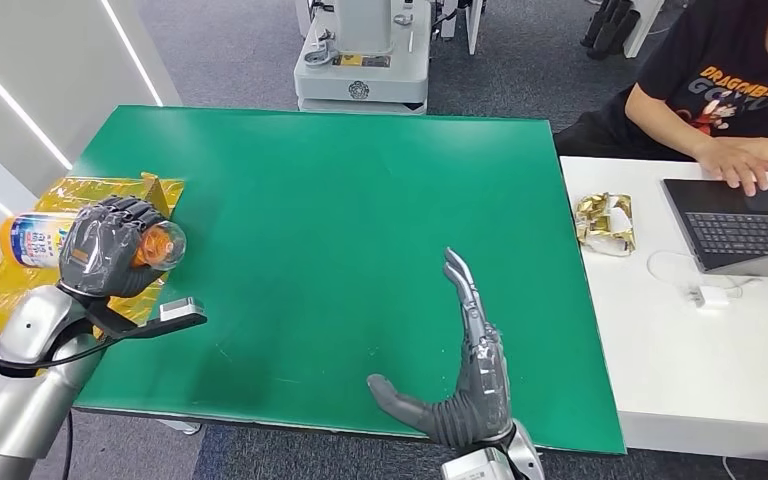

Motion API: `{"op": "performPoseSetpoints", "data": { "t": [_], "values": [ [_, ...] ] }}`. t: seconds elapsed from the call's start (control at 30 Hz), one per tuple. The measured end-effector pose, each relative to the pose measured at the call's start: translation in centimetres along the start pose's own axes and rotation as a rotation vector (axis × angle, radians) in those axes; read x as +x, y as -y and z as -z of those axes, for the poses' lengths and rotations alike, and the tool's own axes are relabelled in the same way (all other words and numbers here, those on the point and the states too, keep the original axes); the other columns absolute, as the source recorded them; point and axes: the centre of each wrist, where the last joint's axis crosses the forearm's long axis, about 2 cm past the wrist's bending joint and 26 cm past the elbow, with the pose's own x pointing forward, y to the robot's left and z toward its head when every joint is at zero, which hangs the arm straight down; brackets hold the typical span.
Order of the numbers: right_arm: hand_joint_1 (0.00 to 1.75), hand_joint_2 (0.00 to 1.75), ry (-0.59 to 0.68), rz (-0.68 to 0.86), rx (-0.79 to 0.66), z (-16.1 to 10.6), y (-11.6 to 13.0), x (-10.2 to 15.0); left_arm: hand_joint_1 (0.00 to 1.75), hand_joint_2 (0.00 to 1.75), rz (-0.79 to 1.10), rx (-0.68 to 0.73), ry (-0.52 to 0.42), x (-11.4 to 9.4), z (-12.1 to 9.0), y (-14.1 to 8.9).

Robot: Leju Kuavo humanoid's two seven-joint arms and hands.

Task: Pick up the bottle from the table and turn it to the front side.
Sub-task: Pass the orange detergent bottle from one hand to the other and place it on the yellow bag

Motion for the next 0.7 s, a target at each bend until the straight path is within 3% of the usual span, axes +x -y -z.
{"op": "performPoseSetpoints", "data": {
  "t": [0.3, 0.53, 0.7],
  "values": [
    [0.00, 1.75, 0.003, 0.002, -0.001, 0.0, 0.0, 0.0, 1.75, 1.75, 0.109, -0.221, 0.033, -2.1, 0.1, 0.6],
    [0.00, 1.75, 0.002, -0.011, -0.014, -0.2, 0.0, 0.1, 1.75, 1.75, 0.142, -0.527, 0.120, -5.5, 4.2, 2.2],
    [0.00, 1.75, -0.003, -0.010, -0.013, -0.2, 0.1, 0.1, 1.75, 1.75, 0.168, -0.657, 0.130, -6.9, 5.6, 2.8]
  ]
}}
